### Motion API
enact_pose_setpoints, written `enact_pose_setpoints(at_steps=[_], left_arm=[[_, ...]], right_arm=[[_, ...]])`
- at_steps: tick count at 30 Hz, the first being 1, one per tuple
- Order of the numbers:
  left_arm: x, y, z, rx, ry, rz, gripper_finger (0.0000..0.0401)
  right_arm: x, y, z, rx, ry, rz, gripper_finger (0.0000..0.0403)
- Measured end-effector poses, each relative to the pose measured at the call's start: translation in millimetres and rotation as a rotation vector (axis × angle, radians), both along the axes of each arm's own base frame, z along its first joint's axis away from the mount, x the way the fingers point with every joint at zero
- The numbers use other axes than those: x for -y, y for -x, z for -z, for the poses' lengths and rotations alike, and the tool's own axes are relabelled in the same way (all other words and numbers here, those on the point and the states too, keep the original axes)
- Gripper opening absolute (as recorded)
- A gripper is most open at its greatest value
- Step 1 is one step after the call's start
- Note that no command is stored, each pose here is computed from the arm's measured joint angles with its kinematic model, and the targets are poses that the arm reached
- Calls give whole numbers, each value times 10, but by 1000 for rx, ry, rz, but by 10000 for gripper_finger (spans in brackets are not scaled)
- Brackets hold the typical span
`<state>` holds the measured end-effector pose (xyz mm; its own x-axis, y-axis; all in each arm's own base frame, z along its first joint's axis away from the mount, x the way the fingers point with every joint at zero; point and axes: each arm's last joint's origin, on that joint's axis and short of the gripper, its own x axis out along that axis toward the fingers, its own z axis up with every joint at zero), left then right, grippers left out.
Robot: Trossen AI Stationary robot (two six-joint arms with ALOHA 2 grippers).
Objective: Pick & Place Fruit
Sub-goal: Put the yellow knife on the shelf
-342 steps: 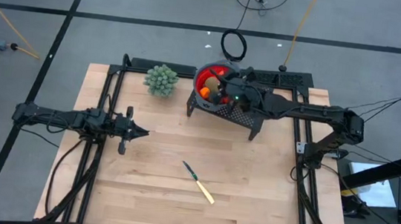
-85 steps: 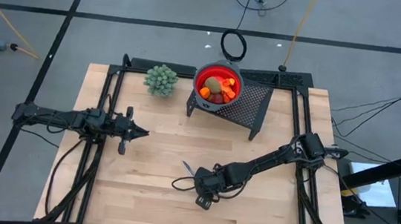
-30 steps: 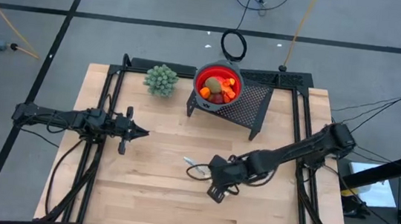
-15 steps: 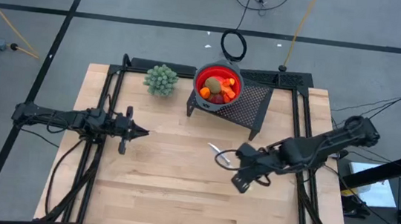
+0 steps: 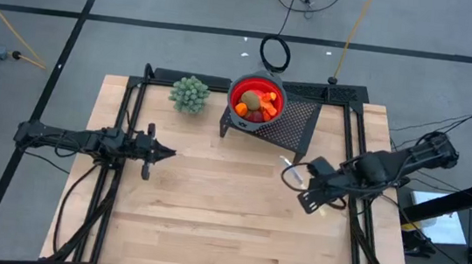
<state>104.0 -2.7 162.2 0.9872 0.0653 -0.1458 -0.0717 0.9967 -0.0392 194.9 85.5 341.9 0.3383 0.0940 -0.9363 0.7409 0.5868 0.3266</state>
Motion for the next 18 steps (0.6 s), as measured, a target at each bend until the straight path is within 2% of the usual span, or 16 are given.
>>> enact_pose_setpoints(at_steps=[6, 18], left_arm=[[-4, 0, 0, -2, -30, -11, 26], [-5, 0, 1, -8, -107, -1, 26]], right_arm=[[81, 124, -22, -66, -12, 142, 54], [229, 66, -22, -52, -48, 471, 55]])
